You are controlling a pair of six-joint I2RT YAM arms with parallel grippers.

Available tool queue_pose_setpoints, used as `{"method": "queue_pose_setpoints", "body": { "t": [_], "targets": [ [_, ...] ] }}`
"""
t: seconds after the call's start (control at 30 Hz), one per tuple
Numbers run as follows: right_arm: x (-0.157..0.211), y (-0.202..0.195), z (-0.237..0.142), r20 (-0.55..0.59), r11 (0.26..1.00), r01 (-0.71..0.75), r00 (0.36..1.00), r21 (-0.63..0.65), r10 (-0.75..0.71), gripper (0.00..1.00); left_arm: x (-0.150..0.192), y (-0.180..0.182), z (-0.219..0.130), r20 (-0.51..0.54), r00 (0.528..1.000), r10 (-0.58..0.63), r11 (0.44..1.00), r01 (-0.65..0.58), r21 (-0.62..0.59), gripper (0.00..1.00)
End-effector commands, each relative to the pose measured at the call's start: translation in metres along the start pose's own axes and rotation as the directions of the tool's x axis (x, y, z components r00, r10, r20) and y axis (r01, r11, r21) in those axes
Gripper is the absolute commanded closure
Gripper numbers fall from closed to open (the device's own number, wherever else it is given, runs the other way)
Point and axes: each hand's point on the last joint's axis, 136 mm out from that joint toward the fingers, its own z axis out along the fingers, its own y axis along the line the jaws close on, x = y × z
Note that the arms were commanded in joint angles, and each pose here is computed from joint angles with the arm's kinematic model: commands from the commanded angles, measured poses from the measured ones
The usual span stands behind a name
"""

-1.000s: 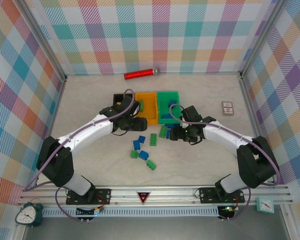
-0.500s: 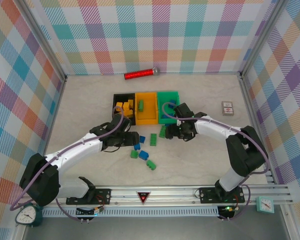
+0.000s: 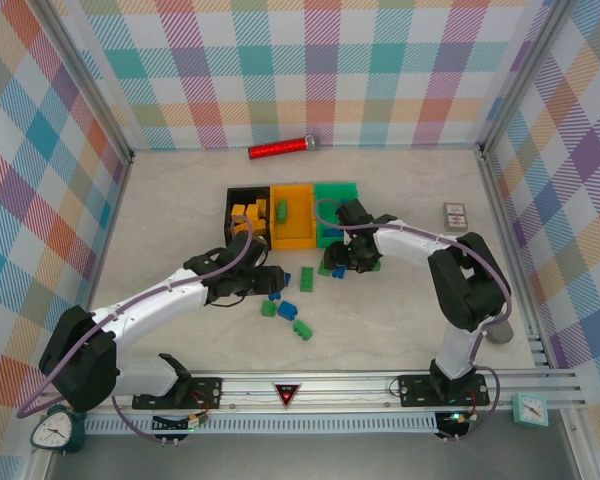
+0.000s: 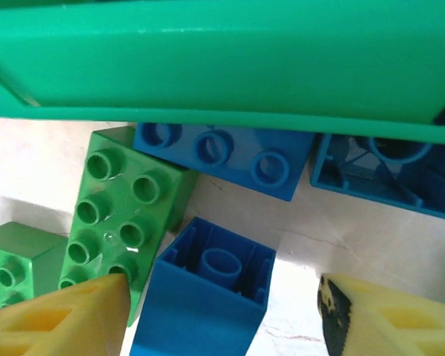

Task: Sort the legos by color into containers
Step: Pick up the lego from the center of the table, then place the lego in the container.

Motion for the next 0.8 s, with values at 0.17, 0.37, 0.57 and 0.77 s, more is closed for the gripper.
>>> {"method": "queue_pose_setpoints", "body": {
  "t": [0.17,0.37,0.57,0.77],
  "targets": [
    [0.005,0.001,-0.003,0.0,1.0,-0.005,1.0,-0.004,0.005,0.64,0.002,0.004,-0.003,0.031,1.0,-0.005,1.0,0.006,-0.018,0.33],
    [-0.002,0.006,-0.034,0.058,1.0,0.003,0.998,-0.016,-0.002,0.66,0.003,0.003,0.0,0.023,1.0,-0.005,1.0,0.005,-0.015,0.33],
    [-0.038,0.014,-0.078,0.188,0.999,0.051,0.981,0.002,-0.05,0.65,0.004,0.0,0.003,0.014,1.0,-0.011,1.0,0.011,-0.002,0.33],
    [-0.091,0.021,-0.1,0.277,0.998,0.065,0.959,-0.006,-0.061,0.64,0.01,-0.002,0.0,0.012,1.0,-0.023,1.0,0.023,0.006,0.33]
  ]
}}
